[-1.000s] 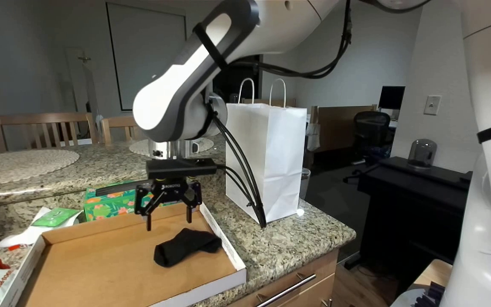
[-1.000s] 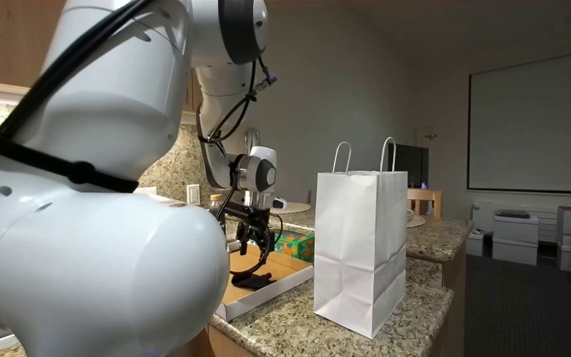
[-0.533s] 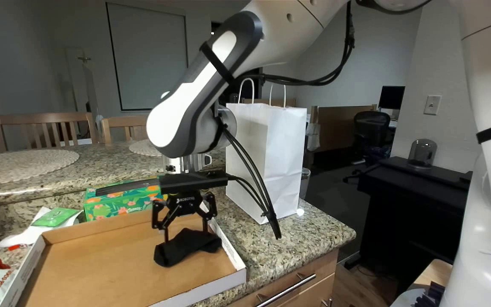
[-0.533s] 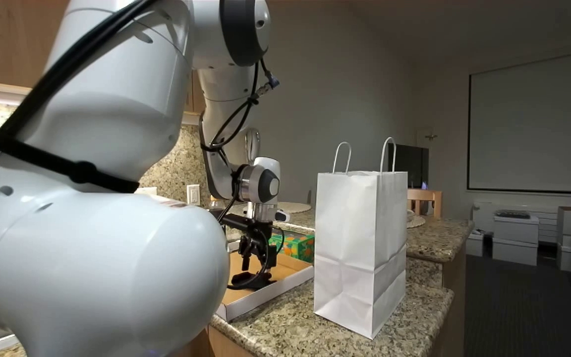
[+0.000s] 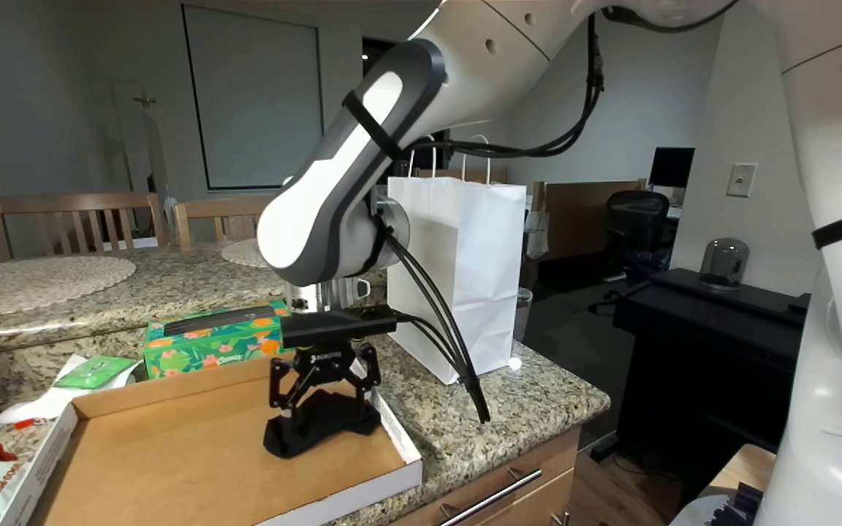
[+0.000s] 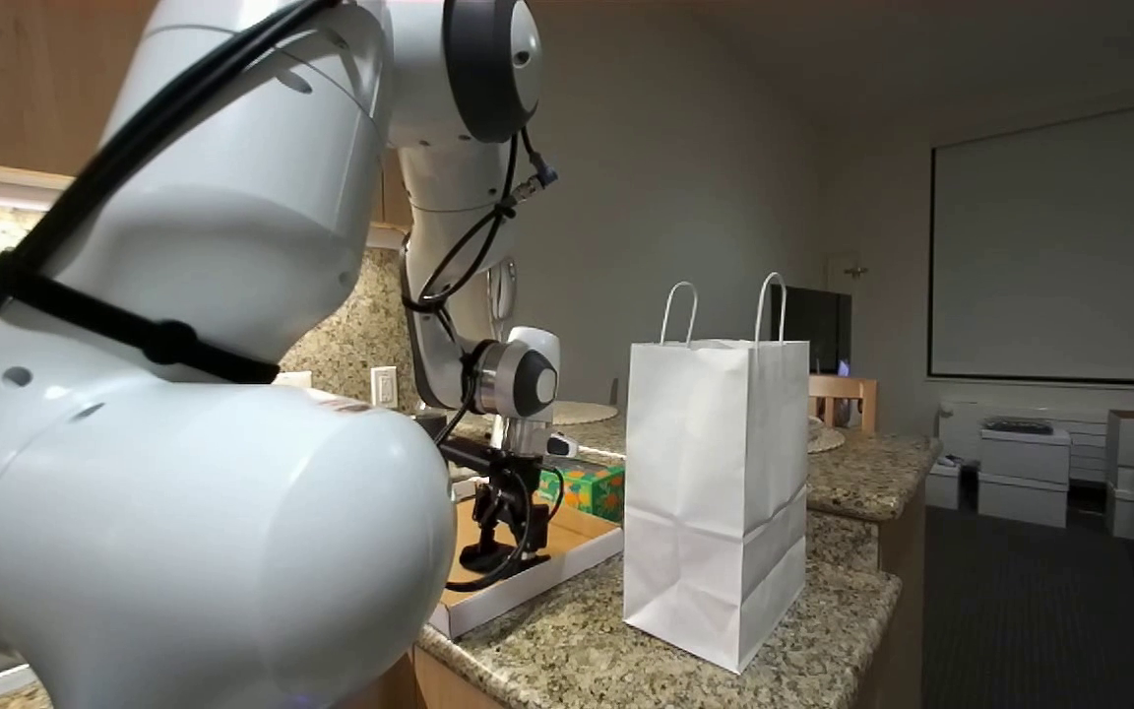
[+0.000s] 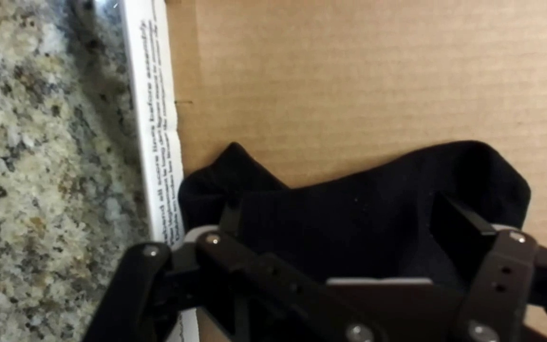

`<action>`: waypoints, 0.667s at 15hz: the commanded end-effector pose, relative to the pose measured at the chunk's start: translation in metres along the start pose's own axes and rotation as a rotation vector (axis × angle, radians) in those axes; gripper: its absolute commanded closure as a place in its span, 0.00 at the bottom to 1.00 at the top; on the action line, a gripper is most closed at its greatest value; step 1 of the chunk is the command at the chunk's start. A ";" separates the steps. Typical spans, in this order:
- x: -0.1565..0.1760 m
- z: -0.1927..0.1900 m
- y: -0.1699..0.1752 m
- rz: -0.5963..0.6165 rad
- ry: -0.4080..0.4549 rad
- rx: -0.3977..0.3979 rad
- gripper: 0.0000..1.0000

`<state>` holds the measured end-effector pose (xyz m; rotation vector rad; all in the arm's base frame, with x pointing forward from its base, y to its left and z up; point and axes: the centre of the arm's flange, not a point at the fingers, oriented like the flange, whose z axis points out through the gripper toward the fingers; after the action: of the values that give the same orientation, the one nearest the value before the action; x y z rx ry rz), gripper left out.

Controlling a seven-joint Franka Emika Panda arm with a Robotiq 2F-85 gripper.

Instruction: Put the black socks in the white bag

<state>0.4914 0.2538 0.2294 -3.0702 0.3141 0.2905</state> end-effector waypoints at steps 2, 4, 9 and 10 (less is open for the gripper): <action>-0.001 0.014 0.002 0.017 -0.035 0.015 0.26; -0.001 0.014 0.002 0.019 -0.036 0.009 0.32; 0.002 0.008 0.001 0.027 -0.031 0.002 0.65; 0.003 0.007 0.001 0.028 -0.032 0.002 0.72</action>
<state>0.4943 0.2558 0.2254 -3.0637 0.3223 0.3022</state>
